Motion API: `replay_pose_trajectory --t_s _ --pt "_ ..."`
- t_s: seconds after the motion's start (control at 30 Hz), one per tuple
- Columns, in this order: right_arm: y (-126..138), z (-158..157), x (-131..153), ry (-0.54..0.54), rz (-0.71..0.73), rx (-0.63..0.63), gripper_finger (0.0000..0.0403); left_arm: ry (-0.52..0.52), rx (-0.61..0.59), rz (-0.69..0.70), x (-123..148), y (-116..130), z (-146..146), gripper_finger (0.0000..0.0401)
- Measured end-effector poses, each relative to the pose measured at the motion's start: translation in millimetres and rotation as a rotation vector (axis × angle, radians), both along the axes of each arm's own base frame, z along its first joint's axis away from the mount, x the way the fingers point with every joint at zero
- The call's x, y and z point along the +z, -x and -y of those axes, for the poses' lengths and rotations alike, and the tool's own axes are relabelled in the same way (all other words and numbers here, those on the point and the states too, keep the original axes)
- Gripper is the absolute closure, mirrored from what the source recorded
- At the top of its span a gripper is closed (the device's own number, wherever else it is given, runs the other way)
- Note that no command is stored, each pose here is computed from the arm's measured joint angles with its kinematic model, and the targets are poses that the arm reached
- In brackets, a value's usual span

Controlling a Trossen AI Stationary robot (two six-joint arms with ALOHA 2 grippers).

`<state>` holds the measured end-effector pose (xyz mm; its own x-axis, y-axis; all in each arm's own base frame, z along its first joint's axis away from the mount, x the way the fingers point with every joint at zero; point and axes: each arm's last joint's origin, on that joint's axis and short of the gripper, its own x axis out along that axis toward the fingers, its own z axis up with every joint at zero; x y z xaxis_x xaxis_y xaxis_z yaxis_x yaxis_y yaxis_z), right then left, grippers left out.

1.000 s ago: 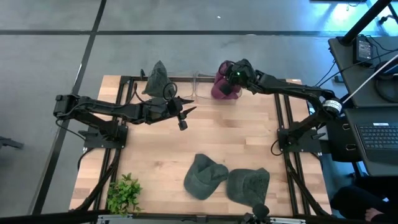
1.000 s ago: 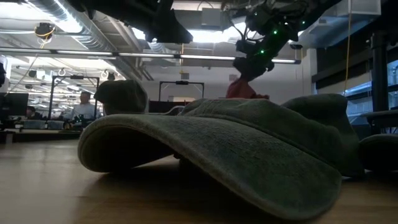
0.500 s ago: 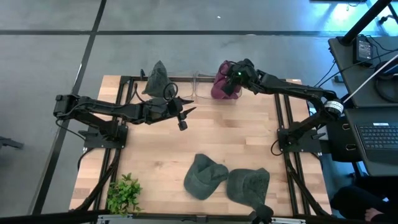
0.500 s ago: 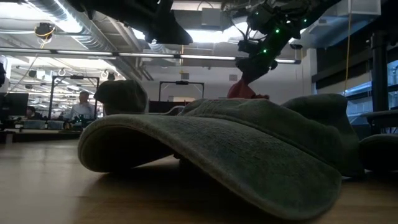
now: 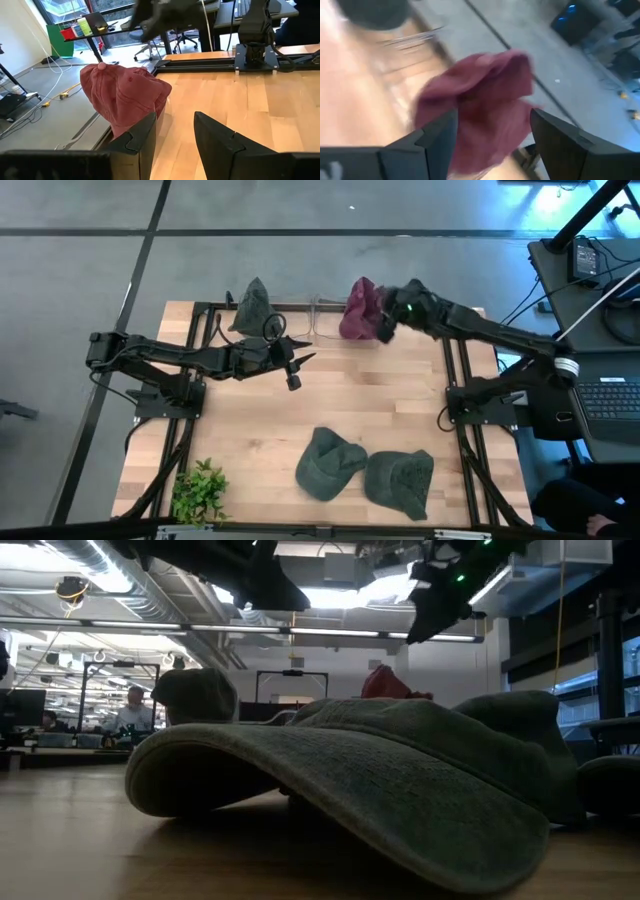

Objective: Pick & Place hat
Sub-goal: Put the left black cap into the left transparent bin

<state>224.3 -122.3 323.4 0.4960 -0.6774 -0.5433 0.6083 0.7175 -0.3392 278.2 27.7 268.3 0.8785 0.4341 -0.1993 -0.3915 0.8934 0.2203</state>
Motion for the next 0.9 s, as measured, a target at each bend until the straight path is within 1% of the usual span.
replay_pose_trajectory --t_s 0.07,0.2,0.37,0.47,0.53,0.63,0.77,0.9 --pt "4.3 -19.4 -6.1 -0.034 0.007 0.039 0.0155 -0.001 0.0 0.0 0.0 0.0 0.0 0.0274" --pt "11.9 -58.4 -31.1 -0.075 0.06 0.147 0.0155 0.0 0.0 0.0 0.0 0.0 0.0 0.0274" --pt "20.4 -100.9 -69.3 -0.059 0.143 0.355 0.0155 0.022 0.005 0.011 0.0 0.0 0.0 0.0272" --pt "26.5 -119.0 -84.6 -0.046 0.149 0.458 0.0155 0.023 0.005 0.004 -0.6 0.1 0.0 0.0263" --pt "28.7 -125.3 -89.2 -0.045 0.162 0.489 0.0155 0.026 0.004 -0.001 -2.1 -0.8 0.0 0.0251" --pt "29.8 -128.5 -91.0 -0.049 0.168 0.488 0.0155 0.064 -0.054 -0.013 -7.2 -4.2 1.8 0.0226" --pt "29.7 -128.5 -91.0 -0.047 0.168 0.485 0.0155 0.205 -0.15 -0.01 -16.6 -10.5 5.1 0.0198" --pt "29.7 -128.4 -91.0 -0.043 0.165 0.487 0.0155 0.3 -0.224 -0.032 -29.3 -20.1 7.3 0.019"
